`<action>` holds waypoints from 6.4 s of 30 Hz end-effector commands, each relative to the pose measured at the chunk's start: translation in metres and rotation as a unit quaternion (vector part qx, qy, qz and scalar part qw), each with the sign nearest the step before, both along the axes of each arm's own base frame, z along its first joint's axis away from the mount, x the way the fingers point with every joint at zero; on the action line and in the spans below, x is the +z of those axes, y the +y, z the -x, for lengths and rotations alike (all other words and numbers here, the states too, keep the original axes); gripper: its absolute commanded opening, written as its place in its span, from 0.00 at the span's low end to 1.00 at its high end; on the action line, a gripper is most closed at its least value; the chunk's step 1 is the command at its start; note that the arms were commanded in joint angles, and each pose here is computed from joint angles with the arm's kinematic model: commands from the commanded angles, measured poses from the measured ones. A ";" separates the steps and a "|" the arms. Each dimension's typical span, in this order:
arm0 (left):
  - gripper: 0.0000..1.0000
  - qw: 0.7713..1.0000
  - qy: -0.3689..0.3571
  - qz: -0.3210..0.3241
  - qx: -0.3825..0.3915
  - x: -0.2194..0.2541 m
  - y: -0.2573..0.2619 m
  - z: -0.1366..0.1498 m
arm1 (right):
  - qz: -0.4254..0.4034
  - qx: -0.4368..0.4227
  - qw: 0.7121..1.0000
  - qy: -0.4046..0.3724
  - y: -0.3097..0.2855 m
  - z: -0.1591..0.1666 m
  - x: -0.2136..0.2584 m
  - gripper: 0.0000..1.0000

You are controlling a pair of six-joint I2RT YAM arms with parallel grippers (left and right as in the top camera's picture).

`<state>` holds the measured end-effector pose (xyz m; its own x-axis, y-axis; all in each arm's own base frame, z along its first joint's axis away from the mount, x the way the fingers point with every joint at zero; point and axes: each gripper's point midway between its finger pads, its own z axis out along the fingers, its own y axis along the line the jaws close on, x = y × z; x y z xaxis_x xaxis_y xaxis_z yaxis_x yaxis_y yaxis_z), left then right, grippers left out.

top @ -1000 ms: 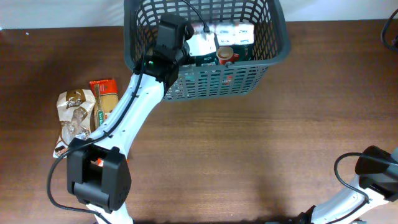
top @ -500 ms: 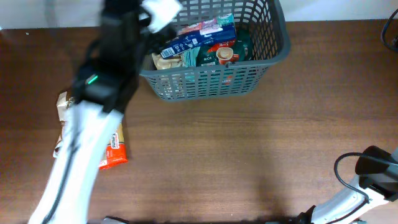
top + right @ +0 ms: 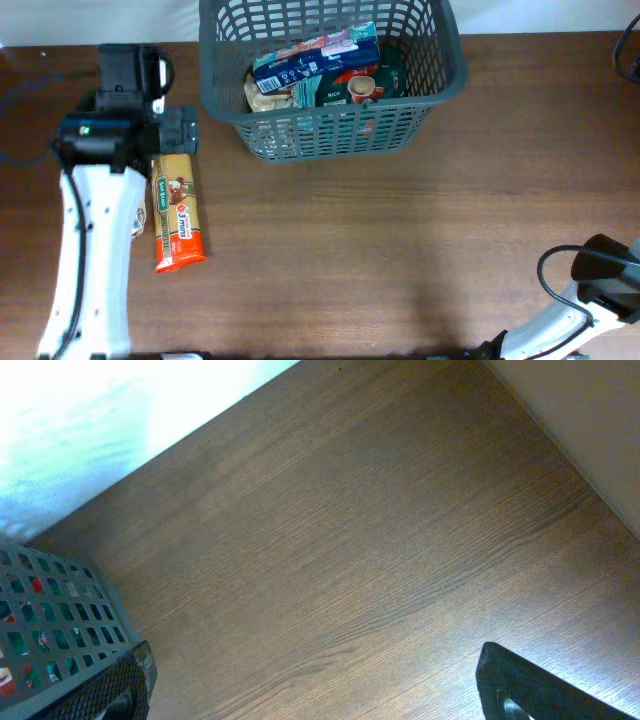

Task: Pack container
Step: 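Lower the left gripper onto the spaghetti pack and grasp it, then carry the spaghetti pack with the left gripper and release it into the basket, then move the left gripper to the Pantree snack bag and grasp it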

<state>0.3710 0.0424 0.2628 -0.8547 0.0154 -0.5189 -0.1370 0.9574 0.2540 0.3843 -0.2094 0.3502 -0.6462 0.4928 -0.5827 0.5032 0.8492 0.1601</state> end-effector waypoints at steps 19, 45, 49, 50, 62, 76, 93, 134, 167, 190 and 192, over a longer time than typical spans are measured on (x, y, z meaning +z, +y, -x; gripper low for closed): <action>0.99 0.955 0.231 0.079 0.168 -0.203 0.031 0.030 | -0.001 -0.002 1.000 -0.006 -0.001 -0.001 0.003 0.99; 0.02 0.937 0.297 0.130 0.129 -0.275 0.030 0.020 | -0.001 -0.002 1.000 -0.006 -0.001 -0.001 0.003 0.99; 0.02 0.945 0.278 0.127 0.117 -0.238 0.032 0.004 | -0.001 -0.002 1.000 -0.006 -0.001 -0.001 0.003 0.99; 0.01 0.950 0.263 0.125 0.110 -0.223 0.033 -0.004 | -0.001 -0.002 1.000 -0.006 -0.001 -0.001 0.003 0.99; 0.02 0.994 -0.052 0.087 0.048 0.035 0.043 -0.060 | -0.001 -0.002 1.000 -0.006 -0.001 -0.001 0.003 0.99; 0.02 0.814 -0.309 -0.191 -0.454 0.251 -0.118 -0.028 | -0.001 -0.002 1.000 -0.006 -0.001 -0.001 0.003 0.99; 0.02 0.761 -0.193 -0.132 -0.606 0.021 -0.260 -0.196 | -0.001 -0.002 1.000 -0.006 -0.001 -0.001 0.003 0.99; 0.99 0.989 0.075 0.019 0.125 -0.004 0.090 -0.023 | -0.001 -0.002 1.000 -0.006 -0.001 -0.001 0.003 0.99; 0.18 0.932 0.326 0.111 0.109 -0.275 0.130 -0.013 | -0.001 -0.002 1.000 -0.006 -0.001 -0.001 0.003 0.99; 0.02 0.994 0.040 0.047 0.085 -0.036 0.133 -0.068 | -0.001 -0.002 1.000 -0.006 -0.001 -0.001 0.003 0.99; 0.02 0.997 -0.014 0.030 0.070 0.010 0.126 -0.068 | -0.001 -0.002 1.000 -0.006 -0.001 -0.001 0.003 0.99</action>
